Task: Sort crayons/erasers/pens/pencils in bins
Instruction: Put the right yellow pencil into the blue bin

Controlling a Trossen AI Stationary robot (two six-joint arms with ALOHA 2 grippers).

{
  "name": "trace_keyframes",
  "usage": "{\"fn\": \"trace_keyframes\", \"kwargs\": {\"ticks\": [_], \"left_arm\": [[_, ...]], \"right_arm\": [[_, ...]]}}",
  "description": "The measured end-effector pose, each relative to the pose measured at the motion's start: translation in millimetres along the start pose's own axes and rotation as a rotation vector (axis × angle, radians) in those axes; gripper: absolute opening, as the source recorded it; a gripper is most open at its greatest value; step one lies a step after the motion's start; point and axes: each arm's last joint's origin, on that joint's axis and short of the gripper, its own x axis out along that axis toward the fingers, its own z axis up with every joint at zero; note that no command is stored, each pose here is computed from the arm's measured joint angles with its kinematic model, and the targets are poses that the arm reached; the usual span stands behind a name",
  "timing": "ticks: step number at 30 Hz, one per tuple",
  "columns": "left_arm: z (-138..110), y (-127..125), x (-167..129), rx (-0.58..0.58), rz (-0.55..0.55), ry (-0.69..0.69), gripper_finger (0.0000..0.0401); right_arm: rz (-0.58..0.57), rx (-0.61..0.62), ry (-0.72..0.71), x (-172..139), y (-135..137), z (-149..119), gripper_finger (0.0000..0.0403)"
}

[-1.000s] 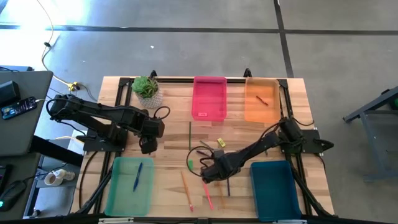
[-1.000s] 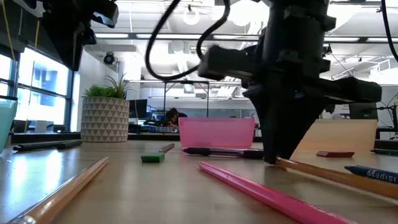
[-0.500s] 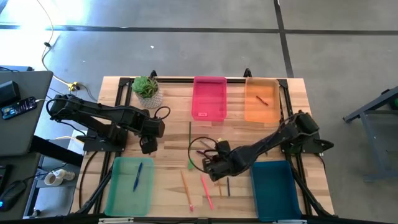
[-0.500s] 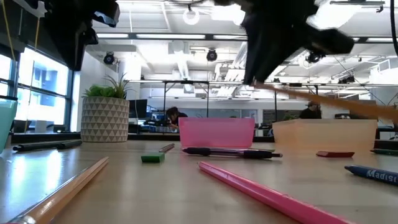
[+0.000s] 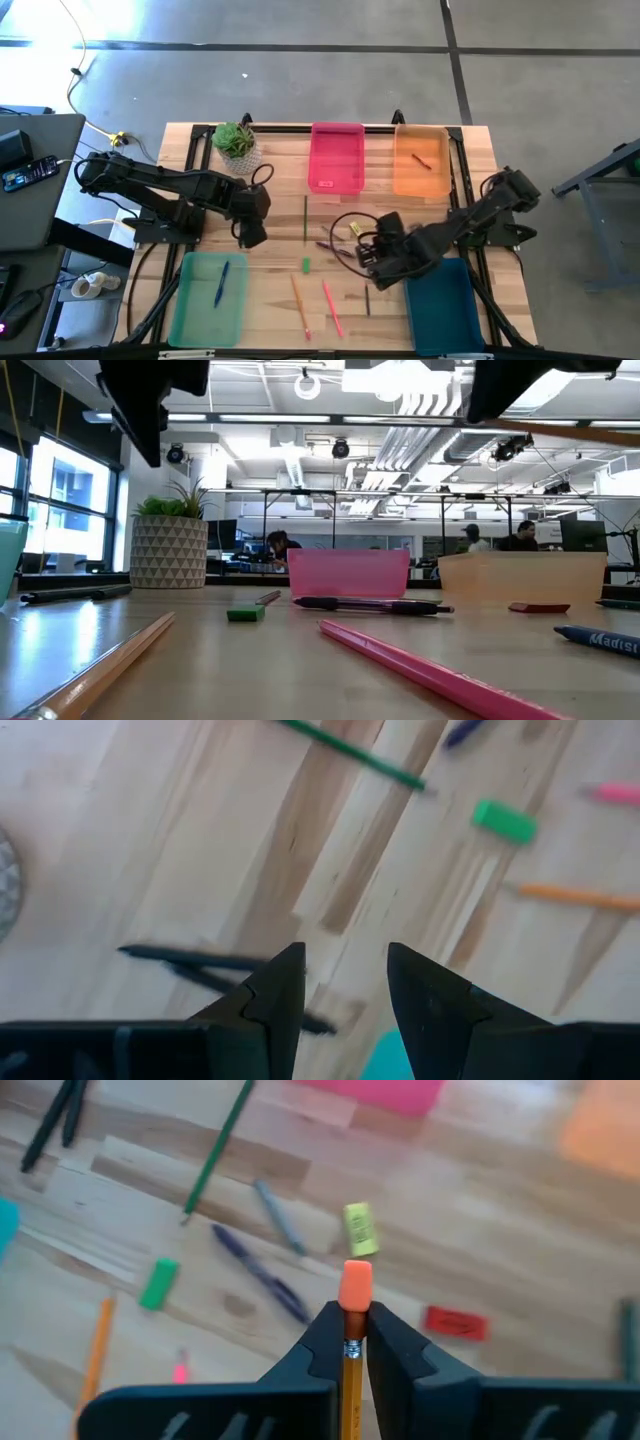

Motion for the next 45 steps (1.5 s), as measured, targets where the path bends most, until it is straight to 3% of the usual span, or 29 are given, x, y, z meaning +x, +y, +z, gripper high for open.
{"fn": "trace_keyframes", "kwargs": {"ticks": [8, 17, 29, 38, 45], "left_arm": [[8, -6, -1, -0.166, -0.066, -0.084, 0.0131], [9, -4, -1, -0.393, -0.027, -0.119, 0.0131], [-3, 2, 18, -0.604, 0.046, -0.097, 0.0131], [-10, 5, 26, -0.687, 0.094, -0.084, 0.0131], [-22, 12, 24, -0.742, 0.224, -0.033, 0.0131]], "right_arm": [[-0.050, -0.156, -0.030, -29, -35, 7, 0.0010], [-0.003, -0.220, 0.041, -33, -71, -11, 0.0010], [0.157, -0.333, 0.219, -8, -101, -68, 0.0009], [0.231, -0.359, 0.364, 13, -112, -100, 0.0009], [0.248, -0.358, 0.496, 35, -123, -115, 0.0009]]}}
